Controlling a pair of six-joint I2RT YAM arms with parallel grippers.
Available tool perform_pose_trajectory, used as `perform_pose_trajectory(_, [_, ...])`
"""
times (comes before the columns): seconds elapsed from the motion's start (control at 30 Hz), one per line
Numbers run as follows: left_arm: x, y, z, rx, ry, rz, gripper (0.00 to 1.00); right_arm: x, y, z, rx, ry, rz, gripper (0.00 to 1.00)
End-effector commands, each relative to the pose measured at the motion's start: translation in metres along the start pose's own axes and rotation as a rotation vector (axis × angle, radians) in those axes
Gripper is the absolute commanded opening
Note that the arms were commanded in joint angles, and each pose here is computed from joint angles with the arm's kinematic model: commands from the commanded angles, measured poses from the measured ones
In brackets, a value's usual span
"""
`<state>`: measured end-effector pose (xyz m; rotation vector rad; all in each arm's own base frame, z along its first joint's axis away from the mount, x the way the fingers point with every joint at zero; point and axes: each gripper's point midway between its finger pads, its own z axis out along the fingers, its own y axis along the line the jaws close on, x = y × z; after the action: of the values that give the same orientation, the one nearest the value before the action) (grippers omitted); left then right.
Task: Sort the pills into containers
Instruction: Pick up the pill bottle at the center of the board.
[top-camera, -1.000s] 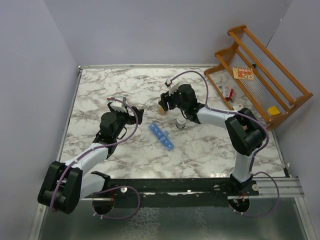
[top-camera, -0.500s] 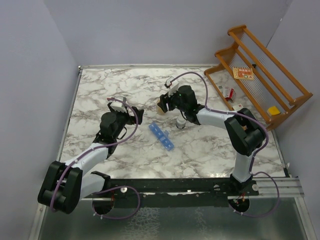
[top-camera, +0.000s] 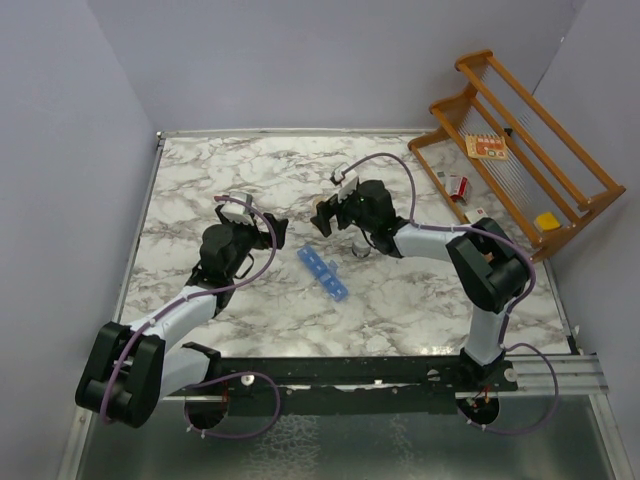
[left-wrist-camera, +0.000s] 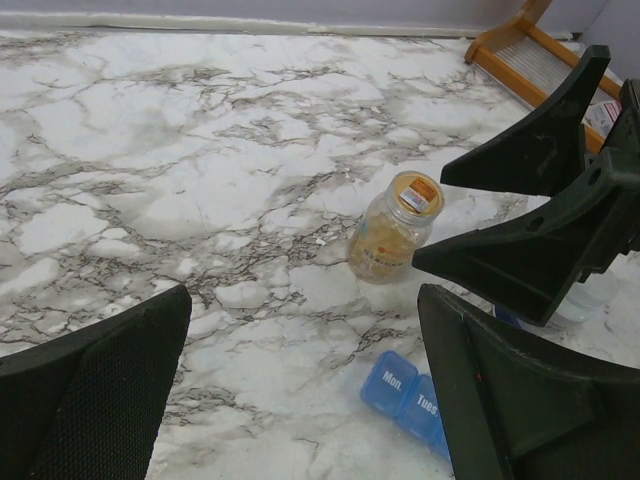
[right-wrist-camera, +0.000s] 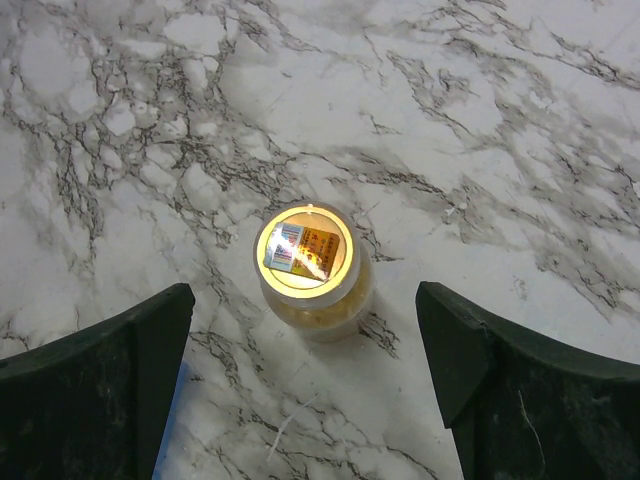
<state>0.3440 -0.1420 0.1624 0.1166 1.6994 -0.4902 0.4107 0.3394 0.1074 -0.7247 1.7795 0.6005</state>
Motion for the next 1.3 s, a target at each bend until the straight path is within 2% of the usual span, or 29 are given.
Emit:
perform_pose_trajectory(0.0, [-0.007, -0.003, -0.001, 0.004, -0.030, -0.009, 0.98, -0.035, 0.003, -0.004, 0.000, -0.098, -0.020, 0.94])
perform_pose_trajectory(0.13, [-0.009, -0.004, -0.001, 0.007, -0.035, -0.013, 0.98, -0.040, 0.004, -0.003, 0.001, -0.104, -0.025, 0.93])
perform_pose_trajectory(0.4, [-0.011, -0.007, -0.001, 0.020, -0.035, -0.015, 0.98, -0.036, 0.001, 0.005, 0.013, -0.084, -0.027, 0.77])
perform_pose_trajectory(0.8, [-0.012, -0.009, -0.003, 0.026, -0.042, -0.014, 0.98, -0.024, 0.003, 0.014, 0.006, -0.050, -0.028, 0.66])
perform_pose_trajectory(0.87, [-0.012, -0.009, -0.003, 0.025, -0.041, -0.016, 0.98, -0.021, 0.003, 0.015, 0.004, -0.037, -0.026, 0.61])
perform_pose_trajectory(1.27, [-0.011, -0.009, -0.003, 0.021, -0.041, -0.018, 0.98, -0.012, 0.001, 0.019, 0.017, -0.019, -0.024, 0.60])
